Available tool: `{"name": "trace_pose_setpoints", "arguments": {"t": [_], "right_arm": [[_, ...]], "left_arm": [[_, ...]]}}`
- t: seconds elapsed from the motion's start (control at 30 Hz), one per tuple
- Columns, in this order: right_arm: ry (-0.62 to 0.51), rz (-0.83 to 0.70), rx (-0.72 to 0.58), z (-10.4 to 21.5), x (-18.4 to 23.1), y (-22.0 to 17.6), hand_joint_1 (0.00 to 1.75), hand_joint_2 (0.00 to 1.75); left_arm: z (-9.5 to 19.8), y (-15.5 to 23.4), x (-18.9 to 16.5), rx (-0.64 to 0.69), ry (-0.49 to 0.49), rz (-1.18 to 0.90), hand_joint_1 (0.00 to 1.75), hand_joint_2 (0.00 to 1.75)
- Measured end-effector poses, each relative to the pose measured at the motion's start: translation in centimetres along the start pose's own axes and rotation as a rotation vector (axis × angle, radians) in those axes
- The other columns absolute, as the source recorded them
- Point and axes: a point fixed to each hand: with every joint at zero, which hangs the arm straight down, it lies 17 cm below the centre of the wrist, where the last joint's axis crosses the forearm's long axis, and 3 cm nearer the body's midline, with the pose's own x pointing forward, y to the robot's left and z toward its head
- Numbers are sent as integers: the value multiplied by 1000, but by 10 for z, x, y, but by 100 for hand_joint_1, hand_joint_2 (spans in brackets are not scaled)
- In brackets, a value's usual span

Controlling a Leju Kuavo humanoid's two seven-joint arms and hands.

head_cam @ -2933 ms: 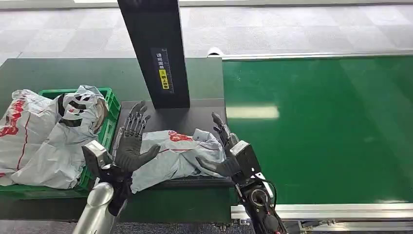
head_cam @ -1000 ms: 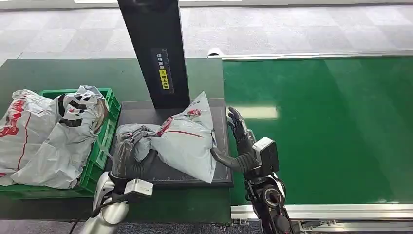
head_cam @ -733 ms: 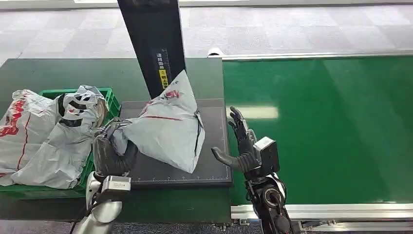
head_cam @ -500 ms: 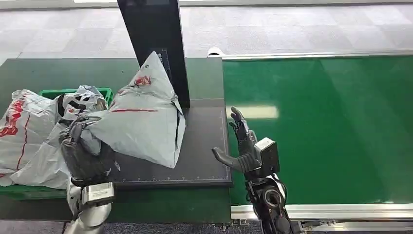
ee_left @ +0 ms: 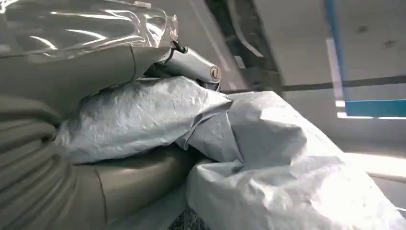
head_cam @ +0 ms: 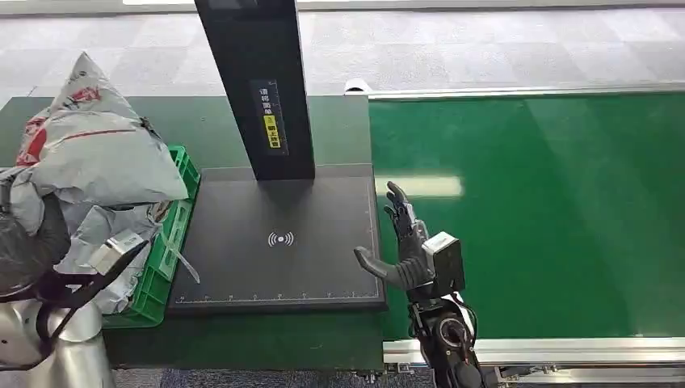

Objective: Moved the parcel from conveyor to table for the left to box.

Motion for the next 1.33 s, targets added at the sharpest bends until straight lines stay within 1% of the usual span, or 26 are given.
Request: {"name": "trace_pose_setpoints", "arguments": {"t": [0.07,0.27,0.3,0.33,0.37,0.4,0.43,0.5,0.53,0.57,0.6,0.63,0.67,0.8,0.83,0.87,0.97,1.03,1.17,1.33], "right_arm": [[0,0,-1,0,0,0,0,175],[-1,-2,-1,0,0,0,0,175],[3,2,8,0,-1,2,0,175],[7,1,16,1,-1,4,0,175],[10,0,20,1,-2,4,0,175],[13,2,25,1,-2,5,0,175],[14,4,31,1,-2,6,0,175],[20,5,37,-1,-2,7,0,175],[20,4,34,-1,-2,6,0,175],[19,3,32,-1,-2,6,0,175],[18,4,30,-2,-2,6,0,175],[17,3,27,-2,-1,5,0,175],[15,-1,23,-4,0,4,0,175],[16,-19,9,-6,1,2,0,175],[16,-22,9,-6,1,2,0,175],[18,-23,8,-7,1,1,0,175],[16,-24,7,-9,2,1,0,175],[13,-30,4,-10,3,1,0,175],[13,-40,3,-11,3,3,0,175],[16,-55,5,-12,1,6,0,175]], "left_arm": [[2,1,-11,-1,30,-22,175,175],[4,0,-17,-10,45,-41,175,175],[22,-23,-67,-131,264,-185,175,175],[46,-48,-97,-205,428,-193,175,175],[60,-64,-101,-264,474,-186,173,175],[70,-78,-101,-320,479,-185,173,175],[81,-94,-95,-382,462,-177,162,175],[95,-115,-80,-454,419,-147,162,175],[99,-122,-74,-475,401,-132,122,175],[104,-127,-70,-494,385,-124,68,175],[108,-132,-66,-511,374,-118,80,175],[111,-135,-64,-522,365,-115,127,0],[114,-139,-61,-538,351,-114,133,0],[125,-154,-59,-594,333,-108,131,0],[125,-155,-60,-594,327,-110,89,0],[127,-157,-62,-596,325,-111,2,0],[129,-158,-65,-586,320,-110,0,0],[123,-151,-63,-533,298,-100,0,0],[105,-135,-61,-453,265,-55,0,0],[75,-102,-58,-322,220,-14,0,0]]}}
